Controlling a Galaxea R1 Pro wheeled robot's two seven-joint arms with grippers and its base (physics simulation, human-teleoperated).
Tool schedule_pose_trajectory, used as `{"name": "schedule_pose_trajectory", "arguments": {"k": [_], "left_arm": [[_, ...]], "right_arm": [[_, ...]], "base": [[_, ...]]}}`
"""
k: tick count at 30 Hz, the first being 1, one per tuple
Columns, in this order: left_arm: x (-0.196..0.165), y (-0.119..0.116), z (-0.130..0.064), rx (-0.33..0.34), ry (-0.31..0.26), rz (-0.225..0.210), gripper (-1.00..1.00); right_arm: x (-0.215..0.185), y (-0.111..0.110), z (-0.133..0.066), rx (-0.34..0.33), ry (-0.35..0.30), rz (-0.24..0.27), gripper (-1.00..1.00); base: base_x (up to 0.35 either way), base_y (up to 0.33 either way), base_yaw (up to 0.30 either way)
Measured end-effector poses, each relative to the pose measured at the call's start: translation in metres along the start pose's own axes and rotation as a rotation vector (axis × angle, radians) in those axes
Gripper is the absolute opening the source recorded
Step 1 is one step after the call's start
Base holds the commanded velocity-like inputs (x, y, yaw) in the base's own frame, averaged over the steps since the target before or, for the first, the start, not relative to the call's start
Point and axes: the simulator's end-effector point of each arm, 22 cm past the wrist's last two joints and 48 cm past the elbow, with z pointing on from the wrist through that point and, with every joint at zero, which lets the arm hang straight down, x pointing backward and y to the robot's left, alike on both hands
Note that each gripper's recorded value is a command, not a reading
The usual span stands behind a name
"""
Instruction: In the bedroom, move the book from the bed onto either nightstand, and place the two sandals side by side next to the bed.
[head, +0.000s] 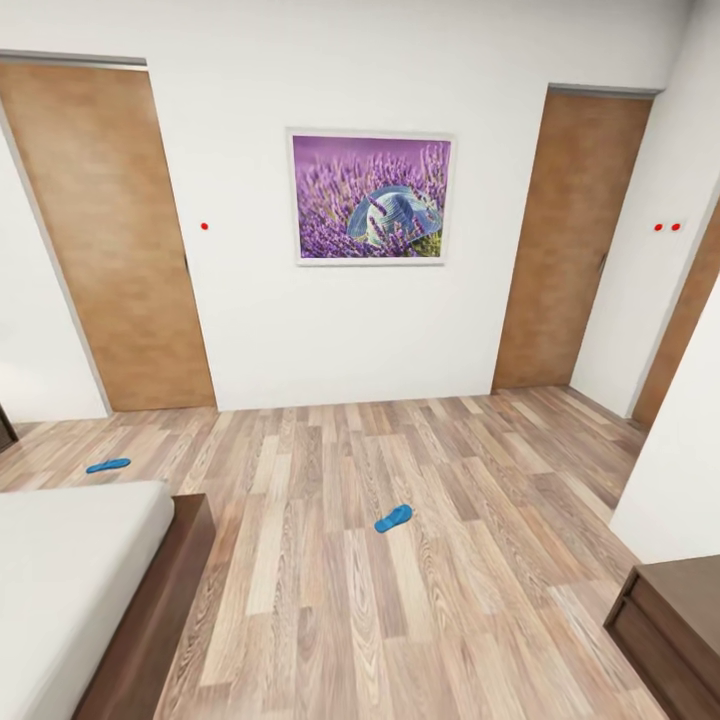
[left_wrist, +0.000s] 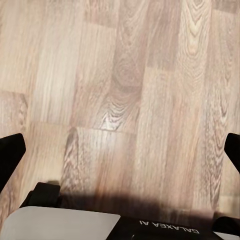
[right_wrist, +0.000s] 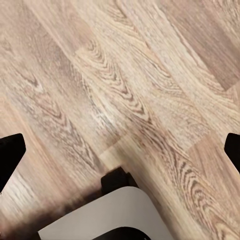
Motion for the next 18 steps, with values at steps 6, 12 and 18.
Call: {"name": "schedule_pose_trajectory", "arguments": {"k": [6, 12, 18], "left_arm": [[0.0, 0.0, 0.0, 0.0, 0.0, 0.0, 1.0], [0.0, 0.0, 0.0, 0.0, 0.0, 0.0, 1.0], [0.0, 0.0, 0.0, 0.001, 0.0, -0.001, 1.0]], "right_arm": [[0.0, -0.001, 0.0, 0.001, 0.001, 0.005, 1.0], [0.0, -0.001, 0.0, 0.002, 0.0, 0.004, 1.0], [0.011, -0.005, 0.0, 0.011, 0.021, 0.004, 1.0]], "base": [[0.129, 0.0, 0.0], [0.129, 0.0, 0.0], [0.129, 0.0, 0.0]]}}
